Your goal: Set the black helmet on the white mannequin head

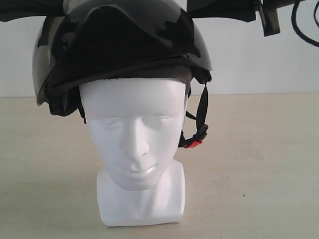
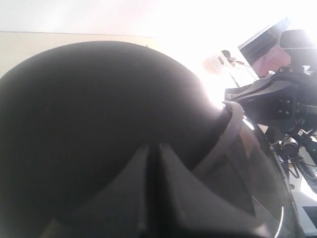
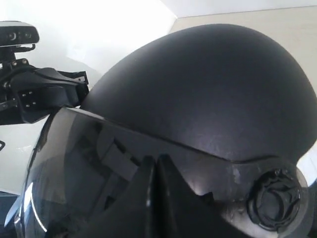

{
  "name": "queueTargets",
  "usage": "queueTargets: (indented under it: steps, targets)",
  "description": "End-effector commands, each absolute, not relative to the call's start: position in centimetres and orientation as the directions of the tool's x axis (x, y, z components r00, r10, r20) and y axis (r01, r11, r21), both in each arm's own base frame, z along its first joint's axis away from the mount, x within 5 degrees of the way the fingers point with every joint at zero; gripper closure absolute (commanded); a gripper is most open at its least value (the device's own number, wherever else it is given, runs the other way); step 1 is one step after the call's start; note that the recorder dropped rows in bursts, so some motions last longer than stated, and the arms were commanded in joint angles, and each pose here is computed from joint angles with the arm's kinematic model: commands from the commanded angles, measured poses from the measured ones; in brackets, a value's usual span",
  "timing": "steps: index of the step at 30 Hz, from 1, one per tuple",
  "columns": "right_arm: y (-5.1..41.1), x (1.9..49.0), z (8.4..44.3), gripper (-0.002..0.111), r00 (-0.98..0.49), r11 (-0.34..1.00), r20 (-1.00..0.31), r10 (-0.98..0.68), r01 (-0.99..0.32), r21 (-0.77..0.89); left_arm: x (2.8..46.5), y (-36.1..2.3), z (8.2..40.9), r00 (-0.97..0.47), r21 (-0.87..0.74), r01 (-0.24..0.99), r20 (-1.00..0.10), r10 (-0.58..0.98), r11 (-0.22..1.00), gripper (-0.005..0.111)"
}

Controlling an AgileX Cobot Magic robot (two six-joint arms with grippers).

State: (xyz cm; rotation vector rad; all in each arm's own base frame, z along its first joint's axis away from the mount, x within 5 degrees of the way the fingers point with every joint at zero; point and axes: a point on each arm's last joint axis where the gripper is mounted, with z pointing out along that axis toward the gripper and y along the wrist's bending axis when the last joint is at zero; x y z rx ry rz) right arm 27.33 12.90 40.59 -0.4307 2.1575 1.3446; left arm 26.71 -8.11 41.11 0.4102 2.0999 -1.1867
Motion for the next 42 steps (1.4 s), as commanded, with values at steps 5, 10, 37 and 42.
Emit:
queueTargets:
  steps: [5, 10, 37, 42]
  targets:
    - [13.4, 24.7, 40.3, 0.108, -0.806, 0.42, -0.581, -0.112, -0.568, 0.708, 23.3, -8.5, 43.0, -0.691, -0.591, 0.62, -0.723, 0.003, 0.516, 0.102]
    - [13.3, 24.4, 40.5, 0.108, -0.805, 0.423, -0.583, -0.11, -0.569, 0.705, 22.3, -8.4, 42.4, -0.708, -0.601, 0.602, -0.706, 0.004, 0.526, 0.102]
    - [13.6, 24.9, 39.2, 0.108, -0.823, 0.457, -0.55, -0.143, -0.548, 0.701, 22.1, -8.4, 41.4, -0.723, -0.618, 0.593, -0.69, 0.004, 0.515, 0.102]
    - [13.3, 23.9, 37.5, 0.108, -0.836, 0.46, -0.523, -0.164, -0.534, 0.71, 22.1, -8.4, 41.4, -0.725, -0.62, 0.591, -0.689, 0.003, 0.515, 0.102]
